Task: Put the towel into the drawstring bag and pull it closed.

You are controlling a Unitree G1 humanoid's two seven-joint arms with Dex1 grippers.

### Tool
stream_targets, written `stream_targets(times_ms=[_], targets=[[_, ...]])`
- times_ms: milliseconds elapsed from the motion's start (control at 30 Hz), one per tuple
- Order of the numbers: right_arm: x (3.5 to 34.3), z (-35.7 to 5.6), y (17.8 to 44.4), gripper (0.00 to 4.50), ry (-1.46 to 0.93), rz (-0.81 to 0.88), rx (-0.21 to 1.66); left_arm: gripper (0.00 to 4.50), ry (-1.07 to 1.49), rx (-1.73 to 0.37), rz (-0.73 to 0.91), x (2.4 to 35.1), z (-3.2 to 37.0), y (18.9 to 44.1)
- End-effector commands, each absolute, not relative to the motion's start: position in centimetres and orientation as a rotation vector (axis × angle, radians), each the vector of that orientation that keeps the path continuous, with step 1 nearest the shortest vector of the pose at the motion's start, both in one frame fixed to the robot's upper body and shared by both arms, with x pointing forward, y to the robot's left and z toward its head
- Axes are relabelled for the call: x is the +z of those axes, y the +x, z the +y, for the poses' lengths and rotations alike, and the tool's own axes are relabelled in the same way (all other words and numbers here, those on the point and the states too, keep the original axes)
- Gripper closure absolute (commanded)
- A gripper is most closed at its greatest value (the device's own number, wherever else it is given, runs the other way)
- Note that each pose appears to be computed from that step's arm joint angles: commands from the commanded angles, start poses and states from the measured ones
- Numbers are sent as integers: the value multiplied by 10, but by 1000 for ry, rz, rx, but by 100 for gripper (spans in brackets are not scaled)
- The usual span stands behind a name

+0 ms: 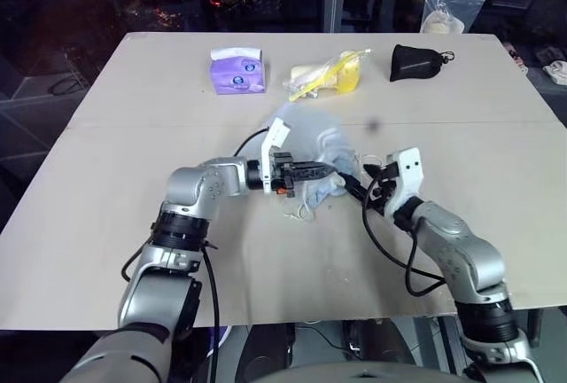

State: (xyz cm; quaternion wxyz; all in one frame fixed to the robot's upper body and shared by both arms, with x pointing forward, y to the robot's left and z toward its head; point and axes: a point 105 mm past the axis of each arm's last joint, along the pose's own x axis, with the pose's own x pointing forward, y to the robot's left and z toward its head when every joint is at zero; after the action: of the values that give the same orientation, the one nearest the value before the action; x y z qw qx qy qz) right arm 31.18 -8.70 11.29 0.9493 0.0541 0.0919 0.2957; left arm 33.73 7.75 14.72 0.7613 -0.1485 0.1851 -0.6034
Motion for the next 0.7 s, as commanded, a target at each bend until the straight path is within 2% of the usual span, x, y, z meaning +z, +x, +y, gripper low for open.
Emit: stream_targets(times_ms=[33, 133, 233, 333, 400, 433, 467, 533, 600, 700], targets=[[130, -82, 298, 85, 26, 142, 654, 450, -239, -1328, 342, 162, 79, 350], [132, -73, 297, 85, -59, 112, 691, 450, -189, -1319, 324, 165, 81, 357], [122, -54, 311, 85, -107, 110, 717, 450, -132, -1325, 321, 163, 79, 358], [108, -41, 337, 156, -200, 109, 681, 450, -101, -1333, 315, 162, 77, 356], [99, -30, 346, 256, -205, 116, 717, 450, -101, -1337, 324, 162, 76, 354], [95, -23, 351, 290, -207, 106, 742, 450, -99, -1337, 340, 161, 76, 353], [93, -18, 354, 352, -208, 96, 760, 450, -97, -1336, 352, 159, 76, 351], [91, -10, 361, 433, -181, 67, 780, 450, -95, -1331, 380, 157, 76, 349], [97, -5, 365, 442, -101, 16, 804, 450, -105, -1341, 392, 155, 77, 345], [125, 3, 361, 442, 217, -100, 893, 450, -137, -1365, 424, 148, 79, 335]])
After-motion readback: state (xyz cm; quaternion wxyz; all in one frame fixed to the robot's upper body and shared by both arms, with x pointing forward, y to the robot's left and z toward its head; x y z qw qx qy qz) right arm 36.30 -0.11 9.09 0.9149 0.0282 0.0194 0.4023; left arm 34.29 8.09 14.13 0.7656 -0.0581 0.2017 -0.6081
